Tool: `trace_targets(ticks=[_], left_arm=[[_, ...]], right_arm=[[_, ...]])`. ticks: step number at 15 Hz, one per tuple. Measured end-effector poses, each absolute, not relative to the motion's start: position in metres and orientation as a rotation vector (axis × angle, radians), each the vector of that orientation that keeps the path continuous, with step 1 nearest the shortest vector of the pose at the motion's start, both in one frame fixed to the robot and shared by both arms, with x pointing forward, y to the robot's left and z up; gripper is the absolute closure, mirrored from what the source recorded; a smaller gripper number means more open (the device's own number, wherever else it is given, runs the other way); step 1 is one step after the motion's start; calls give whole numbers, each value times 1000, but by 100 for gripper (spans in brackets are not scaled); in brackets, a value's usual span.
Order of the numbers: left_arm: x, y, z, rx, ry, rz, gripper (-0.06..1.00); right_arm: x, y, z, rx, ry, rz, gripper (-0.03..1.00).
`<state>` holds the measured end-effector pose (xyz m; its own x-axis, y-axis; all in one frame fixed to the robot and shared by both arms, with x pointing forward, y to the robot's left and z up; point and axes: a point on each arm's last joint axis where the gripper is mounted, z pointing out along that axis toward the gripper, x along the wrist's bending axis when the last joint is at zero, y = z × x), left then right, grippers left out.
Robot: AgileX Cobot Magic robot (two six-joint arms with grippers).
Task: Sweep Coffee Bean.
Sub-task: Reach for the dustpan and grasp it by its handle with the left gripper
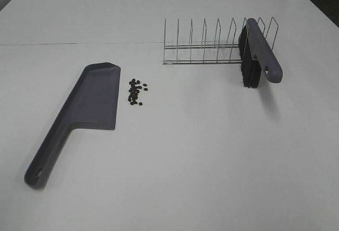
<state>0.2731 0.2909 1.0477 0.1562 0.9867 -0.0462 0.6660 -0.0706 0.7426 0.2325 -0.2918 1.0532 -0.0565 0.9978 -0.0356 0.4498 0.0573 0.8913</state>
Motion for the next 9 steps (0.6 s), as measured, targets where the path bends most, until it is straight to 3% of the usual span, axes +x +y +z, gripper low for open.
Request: trace_targets(ticks=[9], left_arm=[[402,275,1049,1916,1792,354,23]], right_arm=[[232,-292,1053,1484,1605,949,34]])
